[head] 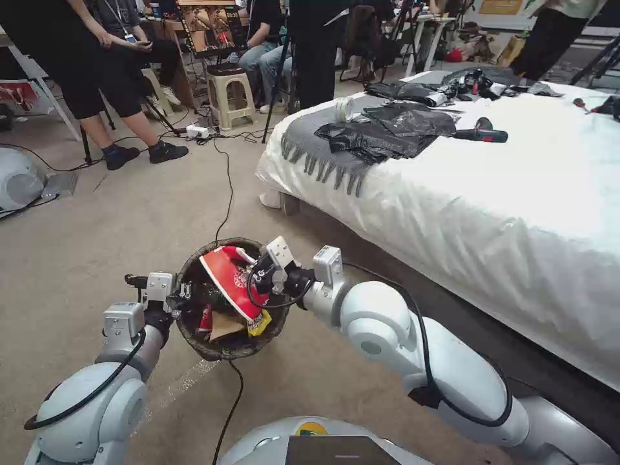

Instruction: Pick up the trash bin, then pick up the garbage from the floor and place it into the trash bin.

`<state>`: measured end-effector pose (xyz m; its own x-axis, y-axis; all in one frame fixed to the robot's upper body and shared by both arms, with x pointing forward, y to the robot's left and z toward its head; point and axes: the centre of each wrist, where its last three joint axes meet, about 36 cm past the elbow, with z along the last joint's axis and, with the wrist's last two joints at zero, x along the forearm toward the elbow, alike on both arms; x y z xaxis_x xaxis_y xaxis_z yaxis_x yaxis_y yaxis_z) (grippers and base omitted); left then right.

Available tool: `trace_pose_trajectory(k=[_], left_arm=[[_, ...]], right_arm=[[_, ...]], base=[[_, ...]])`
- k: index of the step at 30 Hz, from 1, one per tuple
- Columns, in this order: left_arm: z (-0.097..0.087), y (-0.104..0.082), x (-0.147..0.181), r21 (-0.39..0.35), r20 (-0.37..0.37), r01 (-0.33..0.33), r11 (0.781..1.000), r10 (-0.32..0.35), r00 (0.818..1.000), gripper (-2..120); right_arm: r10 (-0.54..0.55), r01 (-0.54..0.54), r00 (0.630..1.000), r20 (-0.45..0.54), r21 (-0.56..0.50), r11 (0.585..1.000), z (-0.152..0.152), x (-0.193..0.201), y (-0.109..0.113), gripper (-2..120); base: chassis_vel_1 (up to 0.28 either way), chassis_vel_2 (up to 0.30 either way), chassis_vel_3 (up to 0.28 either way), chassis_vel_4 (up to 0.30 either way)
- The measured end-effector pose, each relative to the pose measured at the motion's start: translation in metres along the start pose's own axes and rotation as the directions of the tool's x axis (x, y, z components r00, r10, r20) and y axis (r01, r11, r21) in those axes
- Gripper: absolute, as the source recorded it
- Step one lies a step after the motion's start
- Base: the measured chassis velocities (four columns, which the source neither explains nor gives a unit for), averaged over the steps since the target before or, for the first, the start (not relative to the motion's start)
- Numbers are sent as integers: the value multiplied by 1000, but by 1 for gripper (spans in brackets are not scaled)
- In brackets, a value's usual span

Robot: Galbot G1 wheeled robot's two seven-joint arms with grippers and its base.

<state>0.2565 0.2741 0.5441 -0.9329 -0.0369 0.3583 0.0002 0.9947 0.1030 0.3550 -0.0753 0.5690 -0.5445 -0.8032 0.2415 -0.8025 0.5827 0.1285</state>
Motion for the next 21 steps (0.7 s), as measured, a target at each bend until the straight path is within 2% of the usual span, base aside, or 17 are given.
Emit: trace_pose_trajectory(k=[4,5,9,14,17,21], left_arm=[[0,0,0,1,1,0,1000,0,1000,3],[0,0,0,1,1,0,1000,0,1000,3],[0,0,0,2,1,-2,1000,2,1000,3],[0,-1,0,2,2,-3,1000,3,1000,3],[0,-1,0,3,1,-3,1000,3,1000,3],[0,-1,0,4,0,-3,1000,3,1000,3]], right_arm=[[-2,2,1000,-5,7,1000,3,-4,4,44],[-2,2,1000,-5,7,1000,3,-4,4,44],[3,-3,1000,-8,8,1000,6,-7,5,63],[4,-4,1000,-7,7,1000,6,-8,5,75],[6,-6,1000,1,8,1000,4,-9,5,91],[16,-16,1000,13,7,1000,1,-6,4,99]], base=[[0,0,0,0],[0,0,0,0],[0,0,0,0],[0,0,0,0],[0,0,0,0],[0,0,0,0]])
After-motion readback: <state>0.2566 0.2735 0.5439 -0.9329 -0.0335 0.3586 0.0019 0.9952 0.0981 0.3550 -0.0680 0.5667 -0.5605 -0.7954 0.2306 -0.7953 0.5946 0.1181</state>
